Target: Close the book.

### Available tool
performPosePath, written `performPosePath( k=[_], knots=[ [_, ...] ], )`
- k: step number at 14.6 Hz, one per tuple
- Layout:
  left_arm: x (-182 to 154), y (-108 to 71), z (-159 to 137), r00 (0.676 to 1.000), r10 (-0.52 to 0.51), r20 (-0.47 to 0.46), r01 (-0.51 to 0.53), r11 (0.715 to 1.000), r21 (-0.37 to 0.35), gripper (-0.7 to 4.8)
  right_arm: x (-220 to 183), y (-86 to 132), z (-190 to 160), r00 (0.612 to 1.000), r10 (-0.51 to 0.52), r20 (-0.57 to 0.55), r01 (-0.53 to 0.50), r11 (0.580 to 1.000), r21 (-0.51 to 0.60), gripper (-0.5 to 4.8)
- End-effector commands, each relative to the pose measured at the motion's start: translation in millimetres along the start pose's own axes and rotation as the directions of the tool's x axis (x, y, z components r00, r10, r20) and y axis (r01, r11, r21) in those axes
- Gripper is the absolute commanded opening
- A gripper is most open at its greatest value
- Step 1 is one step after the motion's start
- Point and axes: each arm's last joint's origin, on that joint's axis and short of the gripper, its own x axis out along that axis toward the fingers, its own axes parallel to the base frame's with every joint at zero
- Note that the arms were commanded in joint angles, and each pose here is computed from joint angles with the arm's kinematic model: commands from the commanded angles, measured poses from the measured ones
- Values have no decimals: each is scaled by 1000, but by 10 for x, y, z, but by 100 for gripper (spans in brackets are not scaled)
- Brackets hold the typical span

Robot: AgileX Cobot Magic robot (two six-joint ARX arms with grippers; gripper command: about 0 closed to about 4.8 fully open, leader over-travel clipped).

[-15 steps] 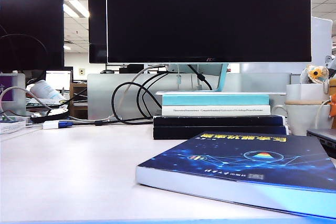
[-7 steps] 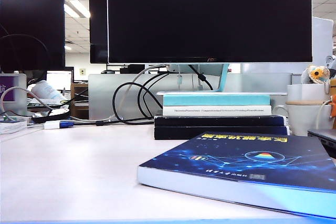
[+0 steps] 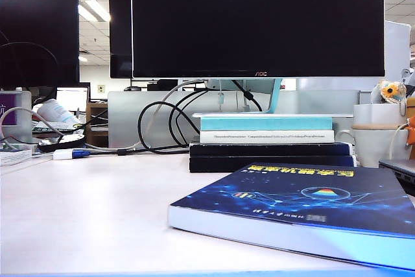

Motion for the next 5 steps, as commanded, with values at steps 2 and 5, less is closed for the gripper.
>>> performPosePath(
  k=[2, 5],
  knots=[
    [-6, -1, -10, 1000, -1, -14, 1, 1000, 2, -5, -3, -18, -10, 998, -60, -9, 60, 998, 26, -1],
    [-6, -1, -10, 1000, -1, -14, 1, 1000, 2, -5, -3, -15, -16, 999, -49, -17, 49, 998, 45, -1]
  ],
)
